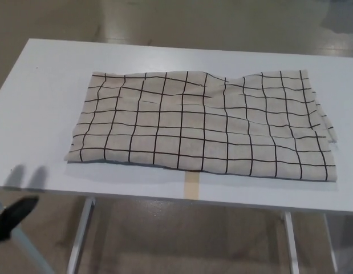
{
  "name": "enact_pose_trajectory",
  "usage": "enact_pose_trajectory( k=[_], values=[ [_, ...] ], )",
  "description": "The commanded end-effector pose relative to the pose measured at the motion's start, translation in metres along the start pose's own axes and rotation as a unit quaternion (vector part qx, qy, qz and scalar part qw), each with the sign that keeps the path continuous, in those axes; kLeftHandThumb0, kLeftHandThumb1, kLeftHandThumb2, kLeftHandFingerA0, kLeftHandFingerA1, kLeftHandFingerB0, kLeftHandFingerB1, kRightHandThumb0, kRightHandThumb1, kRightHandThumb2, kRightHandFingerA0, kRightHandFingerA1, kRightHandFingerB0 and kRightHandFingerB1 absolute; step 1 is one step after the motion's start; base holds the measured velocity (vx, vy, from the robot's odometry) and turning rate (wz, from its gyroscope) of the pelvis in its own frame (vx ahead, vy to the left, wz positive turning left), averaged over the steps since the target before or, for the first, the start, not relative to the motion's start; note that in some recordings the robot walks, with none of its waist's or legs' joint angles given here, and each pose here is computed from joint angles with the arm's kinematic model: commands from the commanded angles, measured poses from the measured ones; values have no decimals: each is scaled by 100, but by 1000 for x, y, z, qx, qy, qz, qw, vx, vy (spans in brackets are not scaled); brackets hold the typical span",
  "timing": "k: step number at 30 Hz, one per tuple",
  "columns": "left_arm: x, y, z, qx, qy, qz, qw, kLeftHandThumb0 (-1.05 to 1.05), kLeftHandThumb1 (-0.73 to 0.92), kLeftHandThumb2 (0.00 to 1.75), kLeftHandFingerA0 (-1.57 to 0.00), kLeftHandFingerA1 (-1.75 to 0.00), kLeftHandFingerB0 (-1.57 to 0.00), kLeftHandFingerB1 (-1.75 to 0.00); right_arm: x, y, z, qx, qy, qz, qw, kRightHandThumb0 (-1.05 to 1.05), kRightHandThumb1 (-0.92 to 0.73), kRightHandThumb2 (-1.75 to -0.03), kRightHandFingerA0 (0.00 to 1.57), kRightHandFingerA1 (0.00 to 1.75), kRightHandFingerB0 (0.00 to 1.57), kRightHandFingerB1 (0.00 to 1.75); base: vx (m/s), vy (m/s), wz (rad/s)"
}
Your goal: Use the left hand to fold a white towel with checkered patterns in half.
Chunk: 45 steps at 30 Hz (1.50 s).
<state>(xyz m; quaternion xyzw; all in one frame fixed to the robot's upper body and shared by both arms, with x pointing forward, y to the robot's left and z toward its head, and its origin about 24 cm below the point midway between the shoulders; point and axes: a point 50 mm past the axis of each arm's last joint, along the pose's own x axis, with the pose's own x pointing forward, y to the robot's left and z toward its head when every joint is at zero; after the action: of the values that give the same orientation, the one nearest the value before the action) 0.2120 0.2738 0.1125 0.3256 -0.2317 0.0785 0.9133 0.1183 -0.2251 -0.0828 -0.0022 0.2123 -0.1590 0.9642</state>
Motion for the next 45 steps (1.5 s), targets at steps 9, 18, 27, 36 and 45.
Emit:
enact_pose_trajectory(
  k=[9,18,27,36,45],
  values=[
    [92,-72,-10,231,-31,-207,950,-58,37,75,0,-10,0,-19,-10,-2,-6,-41,-35,-7,999,-32,-67,-60,42,61,41,58,0,0,0],
    [106,-107,-26,294,7,-253,922,-57,36,74,0,-9,0,-17,-14,-2,-11,-32,-28,-11,999,-29,-67,-59,43,62,43,58,0,0,0],
    [101,-127,-49,348,46,-292,889,-55,36,73,0,-10,0,-17,-16,-1,-11,-35,-27,-5,999,-29,-67,-60,43,62,44,58,0,0,0],
    [96,-137,-59,386,57,-309,867,-54,35,72,0,-9,0,-19,-17,-2,-13,-38,-33,-10,999,-29,-67,-60,44,62,45,59,0,0,0],
    [92,-148,-62,416,66,-331,844,-54,35,71,0,-9,0,-19,-18,-1,-13,-30,-29,-8,999,-29,-67,-60,44,63,46,59,0,0,0]
  ],
)
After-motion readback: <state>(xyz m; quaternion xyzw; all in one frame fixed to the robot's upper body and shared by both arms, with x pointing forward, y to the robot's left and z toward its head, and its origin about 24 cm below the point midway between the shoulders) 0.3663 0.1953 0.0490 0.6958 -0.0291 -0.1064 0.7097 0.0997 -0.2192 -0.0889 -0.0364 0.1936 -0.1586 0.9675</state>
